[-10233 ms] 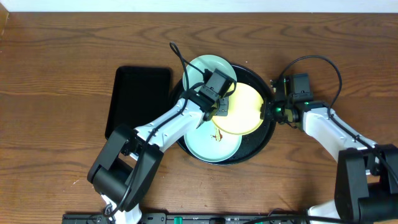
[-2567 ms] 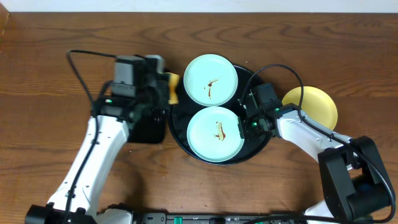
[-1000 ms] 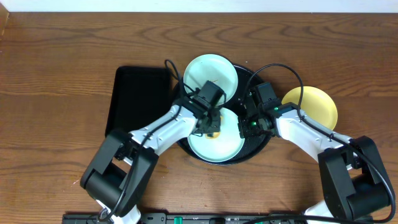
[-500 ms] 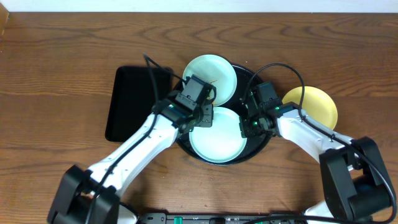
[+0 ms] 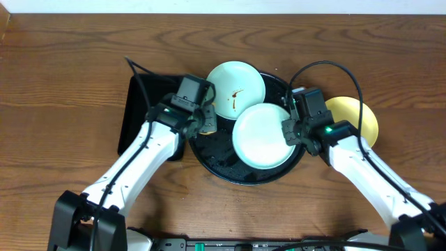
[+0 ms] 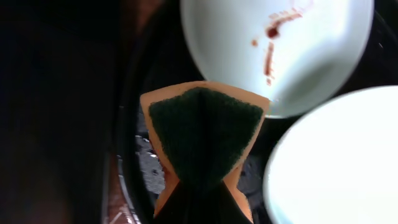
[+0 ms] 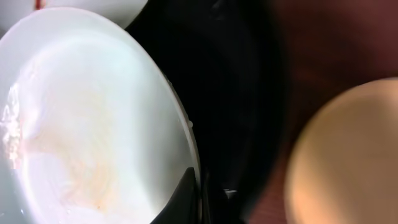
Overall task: Clean dirty plates on tray and stack at the side
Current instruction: 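Lift the light-blue plate with the right gripper and stack it on the yellow plate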
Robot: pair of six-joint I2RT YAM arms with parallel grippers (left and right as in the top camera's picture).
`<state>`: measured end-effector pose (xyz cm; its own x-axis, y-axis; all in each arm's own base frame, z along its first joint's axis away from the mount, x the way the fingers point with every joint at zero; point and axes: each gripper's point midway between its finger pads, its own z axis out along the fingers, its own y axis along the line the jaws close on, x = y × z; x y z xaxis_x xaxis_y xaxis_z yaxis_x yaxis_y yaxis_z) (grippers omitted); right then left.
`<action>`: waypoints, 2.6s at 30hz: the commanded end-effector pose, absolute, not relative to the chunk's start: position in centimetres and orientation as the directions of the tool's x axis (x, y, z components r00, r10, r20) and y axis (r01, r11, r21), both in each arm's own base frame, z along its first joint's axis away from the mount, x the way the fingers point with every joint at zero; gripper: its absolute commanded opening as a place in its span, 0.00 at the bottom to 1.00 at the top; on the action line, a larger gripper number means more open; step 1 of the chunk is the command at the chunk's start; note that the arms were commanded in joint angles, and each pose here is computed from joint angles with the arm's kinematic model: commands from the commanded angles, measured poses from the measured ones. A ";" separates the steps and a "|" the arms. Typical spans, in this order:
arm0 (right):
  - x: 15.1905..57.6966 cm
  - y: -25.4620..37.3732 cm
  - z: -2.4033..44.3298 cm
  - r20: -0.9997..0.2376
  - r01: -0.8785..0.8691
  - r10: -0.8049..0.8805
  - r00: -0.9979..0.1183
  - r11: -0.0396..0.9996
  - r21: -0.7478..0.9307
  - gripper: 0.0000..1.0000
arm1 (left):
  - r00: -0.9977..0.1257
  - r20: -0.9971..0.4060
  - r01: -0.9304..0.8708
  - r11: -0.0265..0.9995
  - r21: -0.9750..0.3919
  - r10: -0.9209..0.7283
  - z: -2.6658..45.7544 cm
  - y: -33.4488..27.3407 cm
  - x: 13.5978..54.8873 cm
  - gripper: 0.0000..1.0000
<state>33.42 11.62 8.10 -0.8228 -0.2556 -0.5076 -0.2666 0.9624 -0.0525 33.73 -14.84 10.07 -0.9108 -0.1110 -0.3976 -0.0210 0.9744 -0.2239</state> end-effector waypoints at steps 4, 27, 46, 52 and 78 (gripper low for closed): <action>35.3 10.0 13.8 -0.593 -0.290 -0.487 -0.641 0.869 -0.400 0.01 | -0.905 -0.408 -0.036 0.977 -0.209 -0.121 10.3 -13.7 34.1 0.08; 35.8 10.4 22.5 -0.668 0.001 -0.584 -0.460 0.752 -0.659 0.01 | -0.907 -0.405 -0.037 0.978 -0.207 -0.120 10.2 -13.7 34.0 0.08; 36.4 2.3 21.1 -0.796 0.296 -0.240 -0.556 0.837 -0.460 0.01 | -0.906 -0.405 -0.037 0.978 -0.207 -0.120 10.2 -13.7 34.0 0.08; 36.3 -2.8 18.7 -0.802 0.405 -0.014 -0.598 0.858 -0.316 0.01 | -0.906 -0.405 -0.037 0.978 -0.207 -0.120 10.2 -13.7 34.0 0.08; 33.7 -10.2 9.0 -0.552 0.527 0.424 -0.718 0.849 -0.033 0.37 | -0.906 -0.405 -0.037 0.978 -0.207 -0.120 10.2 -13.7 34.0 0.08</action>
<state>33.05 -11.65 9.50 -0.7152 0.4065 -0.5686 0.5582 0.8218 -0.1145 33.91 -13.89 9.97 -0.9110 -0.1329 -0.3904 -0.0479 0.9743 -0.2199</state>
